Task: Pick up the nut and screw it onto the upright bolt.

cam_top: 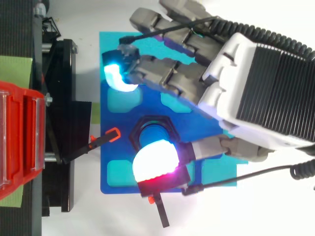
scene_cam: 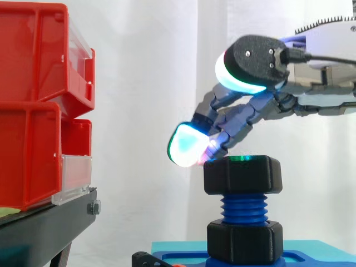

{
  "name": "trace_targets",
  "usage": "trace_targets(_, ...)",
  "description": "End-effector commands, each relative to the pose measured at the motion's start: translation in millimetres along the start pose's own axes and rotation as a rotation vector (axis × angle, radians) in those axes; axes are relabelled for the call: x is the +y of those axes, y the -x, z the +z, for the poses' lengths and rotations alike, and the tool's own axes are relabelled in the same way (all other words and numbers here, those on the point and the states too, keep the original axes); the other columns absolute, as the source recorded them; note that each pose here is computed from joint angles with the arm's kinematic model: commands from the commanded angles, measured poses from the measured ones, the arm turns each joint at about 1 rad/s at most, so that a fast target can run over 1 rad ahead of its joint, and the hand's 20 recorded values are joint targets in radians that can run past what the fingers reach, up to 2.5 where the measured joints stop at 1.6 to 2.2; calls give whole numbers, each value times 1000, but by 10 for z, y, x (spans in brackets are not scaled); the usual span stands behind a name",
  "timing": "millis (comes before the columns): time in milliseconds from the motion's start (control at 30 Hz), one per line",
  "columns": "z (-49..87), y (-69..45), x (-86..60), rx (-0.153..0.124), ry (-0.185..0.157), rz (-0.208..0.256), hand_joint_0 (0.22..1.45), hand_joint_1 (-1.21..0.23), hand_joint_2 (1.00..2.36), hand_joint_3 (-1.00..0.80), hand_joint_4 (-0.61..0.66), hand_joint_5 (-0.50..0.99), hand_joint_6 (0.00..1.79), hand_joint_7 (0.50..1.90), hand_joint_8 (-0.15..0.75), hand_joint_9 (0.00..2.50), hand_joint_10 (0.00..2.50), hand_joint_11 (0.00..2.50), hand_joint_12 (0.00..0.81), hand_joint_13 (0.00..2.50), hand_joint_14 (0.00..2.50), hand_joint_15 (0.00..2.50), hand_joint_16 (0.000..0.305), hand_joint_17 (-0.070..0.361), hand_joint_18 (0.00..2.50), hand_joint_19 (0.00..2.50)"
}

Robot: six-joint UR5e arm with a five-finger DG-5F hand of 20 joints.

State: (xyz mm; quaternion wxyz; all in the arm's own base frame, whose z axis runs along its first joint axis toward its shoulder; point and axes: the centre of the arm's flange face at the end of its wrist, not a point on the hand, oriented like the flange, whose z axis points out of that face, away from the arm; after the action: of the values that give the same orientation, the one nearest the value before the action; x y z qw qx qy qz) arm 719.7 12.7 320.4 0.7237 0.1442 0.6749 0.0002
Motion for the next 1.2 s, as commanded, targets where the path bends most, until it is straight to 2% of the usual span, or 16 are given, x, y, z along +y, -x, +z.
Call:
trace_targets(0,4,-11,69,-14,13,8,475,28,1000,-500,160,-119,502,662,200,505,0,0,329,136,0,0,55,124,0,0)
trace_targets(167,-18,-25,164,-11,25,11,479,33,1000,-500,161,-102,502,684,202,493,0,0,331,129,0,0,55,123,0,0)
trace_targets(433,-41,-30,238,-9,36,18,489,18,1000,-500,159,-78,502,730,204,502,0,0,328,132,0,0,54,121,0,0)
trace_targets(633,-56,-47,251,0,37,13,498,-12,1000,-500,193,-64,503,812,219,547,0,0,323,166,0,0,52,118,0,0)
trace_targets(867,-59,-49,237,5,35,10,503,-56,1000,-500,236,-55,504,984,232,560,0,0,326,193,0,0,52,116,0,0)
trace_targets(1167,-59,-64,212,14,33,5,503,-105,1000,-500,226,-47,504,1048,242,585,0,0,325,212,0,0,52,117,0,0)
